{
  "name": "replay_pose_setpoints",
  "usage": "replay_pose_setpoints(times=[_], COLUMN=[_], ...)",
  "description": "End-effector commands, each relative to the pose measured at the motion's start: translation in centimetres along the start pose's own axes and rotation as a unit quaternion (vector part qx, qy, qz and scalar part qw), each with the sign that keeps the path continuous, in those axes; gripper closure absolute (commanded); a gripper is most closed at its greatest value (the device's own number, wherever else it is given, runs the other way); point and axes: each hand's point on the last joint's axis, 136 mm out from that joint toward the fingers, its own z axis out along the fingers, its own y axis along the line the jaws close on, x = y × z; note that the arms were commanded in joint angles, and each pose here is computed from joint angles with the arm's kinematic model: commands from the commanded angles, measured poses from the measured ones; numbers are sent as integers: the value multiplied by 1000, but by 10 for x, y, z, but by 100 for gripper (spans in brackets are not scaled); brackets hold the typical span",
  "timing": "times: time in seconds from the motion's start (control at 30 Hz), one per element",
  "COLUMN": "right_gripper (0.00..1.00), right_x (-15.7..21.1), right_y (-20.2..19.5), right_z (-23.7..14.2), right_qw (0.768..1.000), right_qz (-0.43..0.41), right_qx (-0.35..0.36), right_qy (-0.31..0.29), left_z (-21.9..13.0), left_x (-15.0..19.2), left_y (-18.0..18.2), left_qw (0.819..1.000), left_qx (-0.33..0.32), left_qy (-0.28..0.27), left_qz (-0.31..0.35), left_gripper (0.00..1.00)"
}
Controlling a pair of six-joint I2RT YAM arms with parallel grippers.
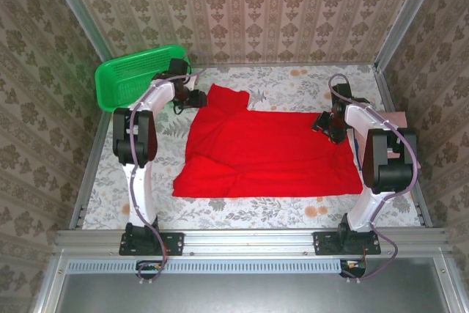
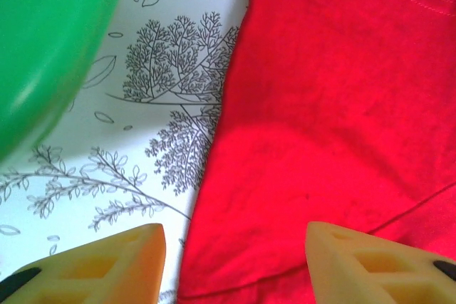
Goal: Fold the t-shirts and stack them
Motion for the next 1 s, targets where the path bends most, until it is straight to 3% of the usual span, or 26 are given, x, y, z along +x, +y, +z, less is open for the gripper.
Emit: replay_pose_setpoints(times=[0.0, 0.4, 0.63, 0.97], right_gripper=[39, 40, 40, 40], right_x=[-10, -12, -9, -17], right_y=[9, 14, 12, 17], right_z=[-14, -9, -3, -4], right_qw=[1000, 1000, 1000, 1000], right_qz=[-11, -11, -4, -1], right_qx=[-16, -21, -20, -28], right_qy=[-20, -13, -5, -10], left_z=[10, 56, 58, 59], left_x=[1, 1, 9, 24], left_y=[3, -8, -9, -12], left_qw=[999, 995, 993, 993], left_qx=[-23, -48, -56, -54], left_qy=[27, 68, 82, 91], left_qz=[39, 62, 64, 55], left_gripper=[47, 52, 53, 87])
